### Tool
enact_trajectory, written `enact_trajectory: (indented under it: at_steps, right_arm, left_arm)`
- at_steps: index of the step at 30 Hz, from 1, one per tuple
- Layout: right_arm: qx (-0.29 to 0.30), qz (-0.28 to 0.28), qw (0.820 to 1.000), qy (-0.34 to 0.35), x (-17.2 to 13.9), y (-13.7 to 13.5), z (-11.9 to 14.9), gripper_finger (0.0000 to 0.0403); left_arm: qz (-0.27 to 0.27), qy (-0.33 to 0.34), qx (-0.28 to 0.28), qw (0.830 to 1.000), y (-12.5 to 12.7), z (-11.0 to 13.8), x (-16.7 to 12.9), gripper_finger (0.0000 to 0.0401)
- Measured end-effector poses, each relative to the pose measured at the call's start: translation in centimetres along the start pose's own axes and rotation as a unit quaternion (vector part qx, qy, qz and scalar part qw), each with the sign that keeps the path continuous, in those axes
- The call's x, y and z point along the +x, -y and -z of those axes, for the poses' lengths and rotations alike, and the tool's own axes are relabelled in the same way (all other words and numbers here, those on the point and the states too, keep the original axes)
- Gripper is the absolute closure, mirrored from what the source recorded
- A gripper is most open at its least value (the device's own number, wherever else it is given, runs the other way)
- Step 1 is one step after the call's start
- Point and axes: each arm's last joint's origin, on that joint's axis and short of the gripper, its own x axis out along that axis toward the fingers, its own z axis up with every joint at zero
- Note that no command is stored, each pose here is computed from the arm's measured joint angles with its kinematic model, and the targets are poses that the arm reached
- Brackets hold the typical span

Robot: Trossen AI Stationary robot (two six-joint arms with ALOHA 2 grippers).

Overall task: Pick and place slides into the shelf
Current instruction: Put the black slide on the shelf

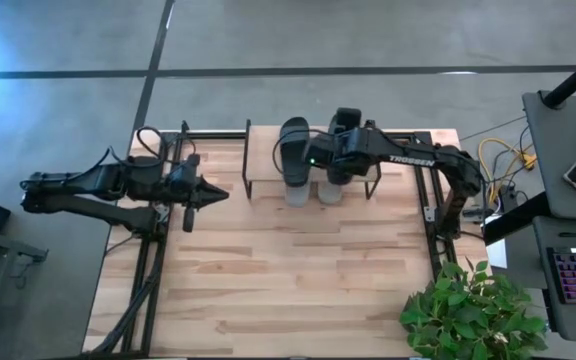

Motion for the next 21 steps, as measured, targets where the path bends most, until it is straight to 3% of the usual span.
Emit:
enact_trajectory:
  at_steps: [5,21]
  right_arm:
    - [0.009,-0.023,0.999,0.040,0.9,0.4,-0.7,0.0391]
    - [-0.009,-0.031,0.999,0.027,3.5,-1.8,-0.5,0.0390]
  left_arm:
    - [-0.021,-0.006,0.001,1.000,-0.1,0.1,0.4,0.0399]
    - [-0.045,-0.004,0.007,0.999,-0.2,0.1,0.5,0.0399]
